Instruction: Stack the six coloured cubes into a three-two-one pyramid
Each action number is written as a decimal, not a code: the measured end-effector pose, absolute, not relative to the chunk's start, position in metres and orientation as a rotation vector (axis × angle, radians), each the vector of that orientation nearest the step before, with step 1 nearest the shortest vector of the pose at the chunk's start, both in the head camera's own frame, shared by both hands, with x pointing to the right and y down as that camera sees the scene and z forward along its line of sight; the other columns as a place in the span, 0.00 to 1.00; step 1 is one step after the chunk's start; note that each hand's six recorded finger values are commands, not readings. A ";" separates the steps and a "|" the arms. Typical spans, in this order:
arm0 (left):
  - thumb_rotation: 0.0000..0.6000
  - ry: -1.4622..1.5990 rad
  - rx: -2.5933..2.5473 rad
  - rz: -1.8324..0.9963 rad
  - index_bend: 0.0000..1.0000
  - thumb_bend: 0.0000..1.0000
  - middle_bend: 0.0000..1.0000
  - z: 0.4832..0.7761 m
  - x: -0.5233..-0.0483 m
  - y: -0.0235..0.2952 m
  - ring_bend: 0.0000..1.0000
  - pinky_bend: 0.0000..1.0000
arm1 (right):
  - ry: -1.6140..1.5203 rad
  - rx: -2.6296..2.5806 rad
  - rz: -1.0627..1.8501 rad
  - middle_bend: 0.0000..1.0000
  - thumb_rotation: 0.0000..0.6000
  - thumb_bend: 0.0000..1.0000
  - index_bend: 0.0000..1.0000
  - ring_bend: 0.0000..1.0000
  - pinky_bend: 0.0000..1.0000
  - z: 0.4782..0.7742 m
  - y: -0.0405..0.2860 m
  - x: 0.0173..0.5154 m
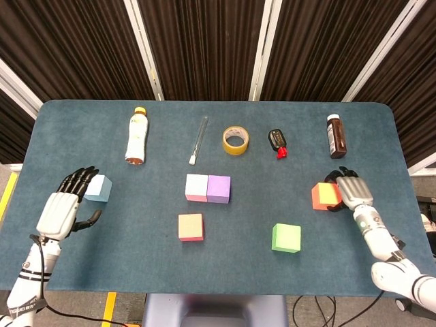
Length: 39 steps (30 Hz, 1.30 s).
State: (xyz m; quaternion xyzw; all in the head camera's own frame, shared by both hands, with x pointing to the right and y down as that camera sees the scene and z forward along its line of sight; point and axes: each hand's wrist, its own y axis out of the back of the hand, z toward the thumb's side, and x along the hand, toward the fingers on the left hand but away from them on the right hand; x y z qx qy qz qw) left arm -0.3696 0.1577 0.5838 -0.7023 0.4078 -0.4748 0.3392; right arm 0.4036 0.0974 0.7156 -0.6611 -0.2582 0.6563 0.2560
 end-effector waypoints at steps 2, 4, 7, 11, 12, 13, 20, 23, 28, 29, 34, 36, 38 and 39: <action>1.00 1.065 -1.827 -1.236 0.03 0.34 0.03 0.583 -0.370 0.158 0.00 0.11 | -0.702 -1.794 1.777 0.28 1.00 0.24 0.58 0.15 0.22 0.717 0.096 0.400; 1.00 1.069 -1.824 -1.237 0.03 0.34 0.03 0.582 -0.372 0.159 0.00 0.11 | -0.708 -1.803 1.765 0.28 1.00 0.24 0.59 0.15 0.22 0.716 0.094 0.395; 1.00 1.072 -1.820 -1.238 0.03 0.34 0.03 0.581 -0.374 0.160 0.00 0.11 | -0.726 -1.838 1.733 0.28 1.00 0.24 0.59 0.15 0.22 0.710 0.092 0.382; 1.00 1.056 -1.821 -1.234 0.03 0.33 0.03 0.582 -0.373 0.160 0.00 0.11 | -0.742 -1.910 1.672 0.28 1.00 0.24 0.59 0.15 0.22 0.697 0.085 0.357; 1.00 1.053 -1.821 -1.231 0.03 0.33 0.03 0.582 -0.373 0.160 0.00 0.11 | -0.741 -1.934 1.650 0.28 1.00 0.24 0.58 0.15 0.22 0.693 0.082 0.346; 1.00 1.051 -1.822 -1.227 0.03 0.33 0.03 0.581 -0.372 0.160 0.00 0.11 | -0.736 -1.951 1.634 0.28 1.00 0.24 0.58 0.15 0.22 0.690 0.079 0.337; 1.00 1.050 -1.823 -1.210 0.03 0.33 0.03 0.581 -0.373 0.158 0.00 0.11 | -0.692 -2.006 1.557 0.28 1.00 0.24 0.58 0.15 0.22 0.688 0.056 0.275; 1.00 1.050 -1.823 -1.206 0.03 0.33 0.03 0.582 -0.375 0.157 0.00 0.11 | -0.686 -2.038 1.535 0.28 1.00 0.24 0.57 0.15 0.22 0.694 0.055 0.247; 1.00 1.055 -1.830 -1.211 0.03 0.33 0.03 0.585 -0.381 0.156 0.00 0.11 | -0.702 -2.082 1.529 0.28 1.00 0.24 0.56 0.15 0.22 0.707 0.058 0.213; 1.00 1.057 -1.831 -1.213 0.03 0.33 0.03 0.586 -0.382 0.156 0.00 0.11 | -0.705 -2.085 1.527 0.28 1.00 0.24 0.56 0.15 0.22 0.709 0.059 0.209; 1.00 1.063 -1.840 -1.222 0.03 0.33 0.03 0.593 -0.387 0.155 0.00 0.11 | -0.724 -2.095 1.521 0.28 1.00 0.24 0.55 0.15 0.22 0.719 0.063 0.194; 1.00 1.064 -1.845 -1.223 0.03 0.33 0.03 0.595 -0.388 0.154 0.00 0.11 | -0.733 -2.097 1.519 0.28 1.00 0.24 0.55 0.15 0.22 0.723 0.065 0.190; 1.00 1.064 -1.848 -1.224 0.03 0.33 0.03 0.596 -0.389 0.154 0.00 0.11 | -0.737 -2.097 1.519 0.28 1.00 0.24 0.54 0.15 0.22 0.727 0.066 0.188; 1.00 1.065 -1.851 -1.223 0.03 0.33 0.03 0.597 -0.389 0.154 0.00 0.11 | -0.738 -2.096 1.519 0.28 1.00 0.24 0.53 0.15 0.22 0.729 0.067 0.186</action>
